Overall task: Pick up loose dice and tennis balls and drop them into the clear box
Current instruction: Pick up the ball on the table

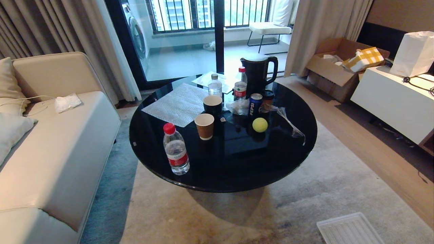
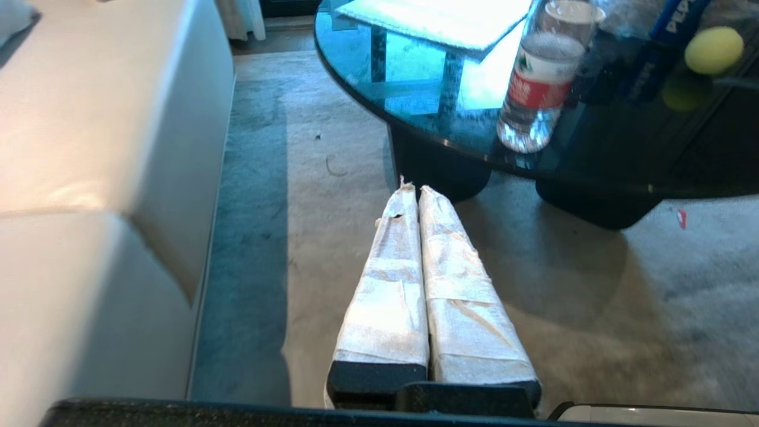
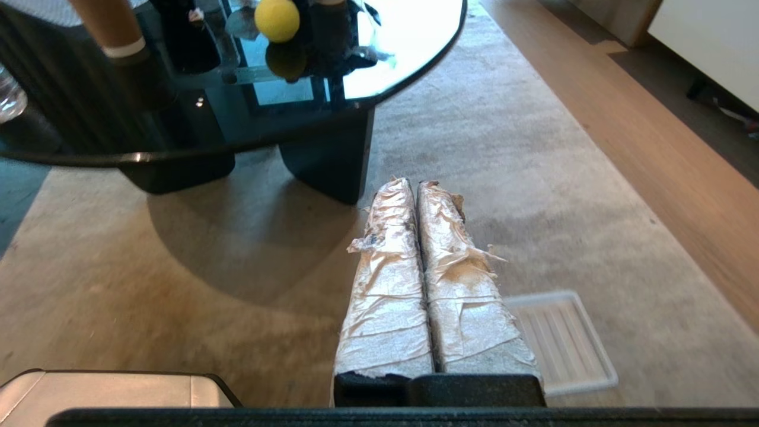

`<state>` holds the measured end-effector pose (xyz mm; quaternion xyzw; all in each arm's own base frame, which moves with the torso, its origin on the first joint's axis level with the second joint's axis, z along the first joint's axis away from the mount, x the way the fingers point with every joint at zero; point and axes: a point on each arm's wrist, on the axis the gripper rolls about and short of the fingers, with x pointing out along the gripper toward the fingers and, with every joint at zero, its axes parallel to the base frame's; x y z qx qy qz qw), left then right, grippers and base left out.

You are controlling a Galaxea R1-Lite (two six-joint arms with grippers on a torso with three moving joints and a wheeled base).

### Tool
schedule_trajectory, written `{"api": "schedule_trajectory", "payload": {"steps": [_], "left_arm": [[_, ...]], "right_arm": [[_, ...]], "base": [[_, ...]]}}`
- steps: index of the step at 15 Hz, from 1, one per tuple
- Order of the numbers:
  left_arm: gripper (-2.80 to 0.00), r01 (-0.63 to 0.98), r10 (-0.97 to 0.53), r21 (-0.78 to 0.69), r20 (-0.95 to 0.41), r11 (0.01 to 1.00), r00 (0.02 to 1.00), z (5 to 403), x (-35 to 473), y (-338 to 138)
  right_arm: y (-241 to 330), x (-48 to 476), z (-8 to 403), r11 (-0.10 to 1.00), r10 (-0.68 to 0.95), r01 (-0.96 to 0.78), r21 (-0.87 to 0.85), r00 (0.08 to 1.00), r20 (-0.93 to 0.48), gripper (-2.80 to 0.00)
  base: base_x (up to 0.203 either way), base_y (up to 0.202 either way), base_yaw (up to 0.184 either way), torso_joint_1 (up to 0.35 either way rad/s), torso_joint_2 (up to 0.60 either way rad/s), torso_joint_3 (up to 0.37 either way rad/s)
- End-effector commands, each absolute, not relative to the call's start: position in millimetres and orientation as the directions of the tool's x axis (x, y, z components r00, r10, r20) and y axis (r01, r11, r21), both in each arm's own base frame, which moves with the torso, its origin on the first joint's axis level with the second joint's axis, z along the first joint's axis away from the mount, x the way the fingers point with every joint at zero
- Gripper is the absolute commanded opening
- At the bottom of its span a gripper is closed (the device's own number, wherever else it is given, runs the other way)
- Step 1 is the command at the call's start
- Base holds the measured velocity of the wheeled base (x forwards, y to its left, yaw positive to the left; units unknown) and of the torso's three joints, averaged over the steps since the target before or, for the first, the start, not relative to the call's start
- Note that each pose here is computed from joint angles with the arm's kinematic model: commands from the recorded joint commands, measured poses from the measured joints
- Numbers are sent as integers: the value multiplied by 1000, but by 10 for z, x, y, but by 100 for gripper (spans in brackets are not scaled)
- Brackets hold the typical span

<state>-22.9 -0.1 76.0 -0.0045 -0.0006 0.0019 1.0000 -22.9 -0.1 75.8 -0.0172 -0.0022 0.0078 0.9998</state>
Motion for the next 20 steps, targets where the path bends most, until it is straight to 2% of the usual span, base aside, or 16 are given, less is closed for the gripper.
{"api": "schedule_trajectory", "payload": {"steps": [1, 15, 20], "left_arm": [[-280, -5, 5, -9, 1, 1000, 1000, 759, -229, -1], [-280, -5, 5, -9, 0, 1000, 1000, 759, -228, -1], [-280, -5, 5, -9, 1, 1000, 1000, 759, -229, -1]], "right_arm": [[-1, -227, 754, 999, 17, -17, -35, 1000, 2, -280], [-1, -227, 754, 999, 17, -17, -35, 1000, 2, -280], [-1, -227, 754, 999, 17, -17, -35, 1000, 2, -280]], "base": [[181, 0, 0, -6, 2, -1], [181, 0, -1, 2, 2, 4], [25, 0, 0, 0, 0, 0]]}}
